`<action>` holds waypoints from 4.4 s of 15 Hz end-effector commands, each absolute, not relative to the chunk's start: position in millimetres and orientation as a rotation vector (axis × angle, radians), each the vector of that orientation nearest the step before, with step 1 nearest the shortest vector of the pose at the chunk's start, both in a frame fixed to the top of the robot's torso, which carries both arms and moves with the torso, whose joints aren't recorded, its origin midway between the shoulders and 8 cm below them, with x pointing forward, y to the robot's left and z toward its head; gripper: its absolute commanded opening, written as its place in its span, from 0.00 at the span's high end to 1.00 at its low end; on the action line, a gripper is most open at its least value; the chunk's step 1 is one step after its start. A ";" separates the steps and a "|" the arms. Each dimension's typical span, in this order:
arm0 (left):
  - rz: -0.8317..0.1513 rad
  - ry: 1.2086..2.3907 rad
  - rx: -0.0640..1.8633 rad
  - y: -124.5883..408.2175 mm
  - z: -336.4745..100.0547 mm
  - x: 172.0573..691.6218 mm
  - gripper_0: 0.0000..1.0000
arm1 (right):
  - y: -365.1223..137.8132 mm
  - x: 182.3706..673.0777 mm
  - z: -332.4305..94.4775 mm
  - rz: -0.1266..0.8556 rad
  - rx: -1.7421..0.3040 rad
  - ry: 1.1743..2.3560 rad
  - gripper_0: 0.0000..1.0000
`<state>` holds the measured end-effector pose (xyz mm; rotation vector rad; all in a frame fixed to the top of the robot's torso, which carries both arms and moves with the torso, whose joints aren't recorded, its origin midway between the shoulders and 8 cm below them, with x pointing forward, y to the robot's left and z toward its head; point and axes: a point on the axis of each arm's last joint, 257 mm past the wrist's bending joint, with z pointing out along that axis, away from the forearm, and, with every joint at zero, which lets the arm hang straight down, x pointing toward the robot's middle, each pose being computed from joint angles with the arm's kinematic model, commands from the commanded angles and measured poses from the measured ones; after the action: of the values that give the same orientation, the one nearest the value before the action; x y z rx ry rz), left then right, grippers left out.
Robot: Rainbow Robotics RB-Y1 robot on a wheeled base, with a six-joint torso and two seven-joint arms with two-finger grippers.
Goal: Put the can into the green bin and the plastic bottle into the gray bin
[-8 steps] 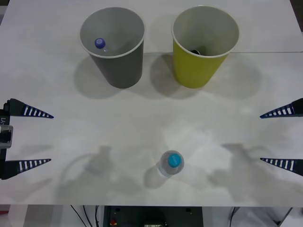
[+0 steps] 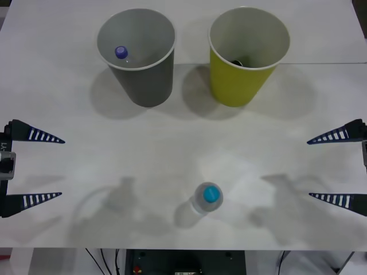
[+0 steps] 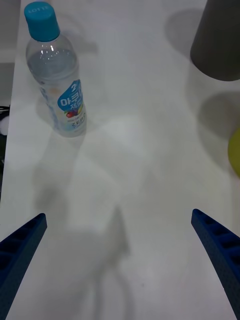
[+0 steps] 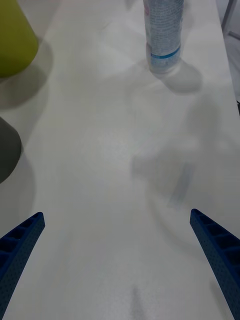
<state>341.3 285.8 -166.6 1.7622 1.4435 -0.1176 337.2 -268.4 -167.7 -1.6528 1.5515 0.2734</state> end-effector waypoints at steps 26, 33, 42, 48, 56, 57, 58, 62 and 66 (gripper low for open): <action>-0.118 1.444 1.762 285.8 -166.6 341.3 0.00 | -132.3 335.9 -264.1 0.846 -1.461 1.079 0.00; -0.118 1.444 1.762 285.8 -166.6 341.3 0.00 | -95.1 337.1 -280.1 0.816 -1.520 1.031 0.00; -0.118 1.444 1.762 285.8 -166.6 341.3 0.00 | -47.6 332.1 -291.5 0.823 -1.510 0.998 0.00; -0.118 1.444 1.762 285.8 -166.6 341.3 0.00 | -43.7 332.8 -290.8 0.822 -1.502 0.996 1.00; -0.118 1.444 1.762 285.8 -166.6 341.3 0.00 | -50.5 335.5 -275.1 0.875 -1.478 1.060 1.00; -0.118 1.444 1.762 285.8 -166.6 341.3 0.00 | -52.1 336.3 -268.6 0.888 -1.475 1.083 1.00; -0.118 1.444 1.762 285.8 -166.6 341.3 0.00 | -54.0 336.0 -262.5 0.907 -1.476 1.122 1.00; -0.118 1.444 1.762 285.8 -166.6 341.3 0.00 | -61.0 345.2 -236.3 0.923 -1.474 1.283 1.00; -0.118 1.444 1.762 285.8 -166.6 341.3 0.00 | -61.9 359.7 -203.4 0.878 -1.408 1.476 1.00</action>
<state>341.3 285.8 -166.6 1.7623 1.4435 -0.1176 357.8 -62.1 -209.0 -1.4243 1.4455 0.8832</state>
